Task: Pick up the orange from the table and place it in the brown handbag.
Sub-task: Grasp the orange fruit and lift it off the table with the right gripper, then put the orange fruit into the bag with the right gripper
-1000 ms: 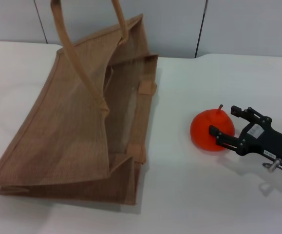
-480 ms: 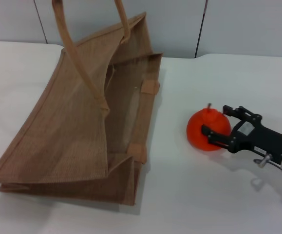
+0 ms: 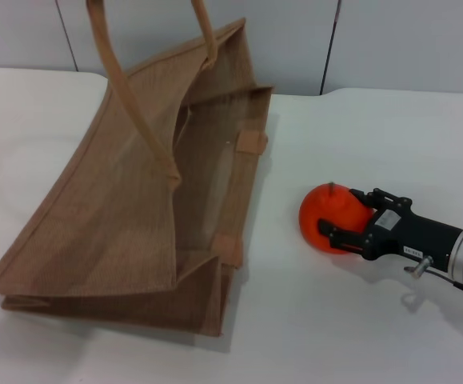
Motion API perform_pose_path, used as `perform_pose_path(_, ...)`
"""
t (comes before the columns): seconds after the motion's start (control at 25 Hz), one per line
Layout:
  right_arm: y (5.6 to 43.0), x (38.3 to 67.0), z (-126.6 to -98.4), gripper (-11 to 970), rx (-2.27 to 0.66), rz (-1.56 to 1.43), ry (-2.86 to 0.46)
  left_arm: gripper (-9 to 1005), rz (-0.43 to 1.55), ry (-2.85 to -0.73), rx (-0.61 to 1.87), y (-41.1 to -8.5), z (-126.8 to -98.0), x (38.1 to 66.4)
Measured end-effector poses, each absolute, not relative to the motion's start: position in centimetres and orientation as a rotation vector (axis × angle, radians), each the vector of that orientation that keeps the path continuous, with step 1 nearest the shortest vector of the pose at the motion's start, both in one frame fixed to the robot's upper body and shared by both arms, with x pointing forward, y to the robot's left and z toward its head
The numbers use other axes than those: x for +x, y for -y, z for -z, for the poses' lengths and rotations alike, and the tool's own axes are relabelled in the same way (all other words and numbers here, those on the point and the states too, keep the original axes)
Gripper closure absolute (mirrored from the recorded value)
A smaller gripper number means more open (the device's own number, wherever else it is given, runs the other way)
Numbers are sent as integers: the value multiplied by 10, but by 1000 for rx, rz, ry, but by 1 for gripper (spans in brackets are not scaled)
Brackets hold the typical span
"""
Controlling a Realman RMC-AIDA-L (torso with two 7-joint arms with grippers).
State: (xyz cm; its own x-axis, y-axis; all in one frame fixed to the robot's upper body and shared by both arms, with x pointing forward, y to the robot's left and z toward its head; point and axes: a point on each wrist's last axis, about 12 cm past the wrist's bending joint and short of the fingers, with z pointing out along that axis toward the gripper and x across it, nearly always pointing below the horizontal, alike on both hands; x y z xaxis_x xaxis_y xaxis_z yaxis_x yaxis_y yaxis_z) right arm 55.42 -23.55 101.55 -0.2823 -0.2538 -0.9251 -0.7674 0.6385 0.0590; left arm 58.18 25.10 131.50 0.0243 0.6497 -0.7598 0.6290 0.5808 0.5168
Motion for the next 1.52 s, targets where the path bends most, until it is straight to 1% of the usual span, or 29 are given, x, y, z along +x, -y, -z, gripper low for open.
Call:
perform_pose_path(0.28, 233, 564, -1024, 83, -814, -650, -1818, 866, -25, -1657, 1082, -252, -1314, 582)
perform_pose_path(0.48, 229, 574, -1035, 299, -835, -673, -1778, 866, -26, -1659, 1081, -252, -1314, 582)
perform_pose_path(0.72, 229, 577, -1040, 395, -831, -680, -1767, 866, -32, -1657, 1080, -253, -1315, 581)
perform_pose_path(0.8, 232, 578, -1040, 448, -825, -678, -1772, 866, -37, -1654, 1073, -255, -1316, 581)
perform_pose_path(1.0, 236, 577, -1039, 499, -816, -671, -1783, 866, -44, -1656, 1068, -256, -1317, 580)
perform_pose_path(1.2, 239, 578, -1039, 521, -814, -663, -1786, 866, -55, -1662, 1067, -257, -1316, 581)
perform_pose_path(1.52, 234, 582, -1051, 561, -837, -701, -1711, 866, -52, -1656, 1072, -255, -1317, 581)
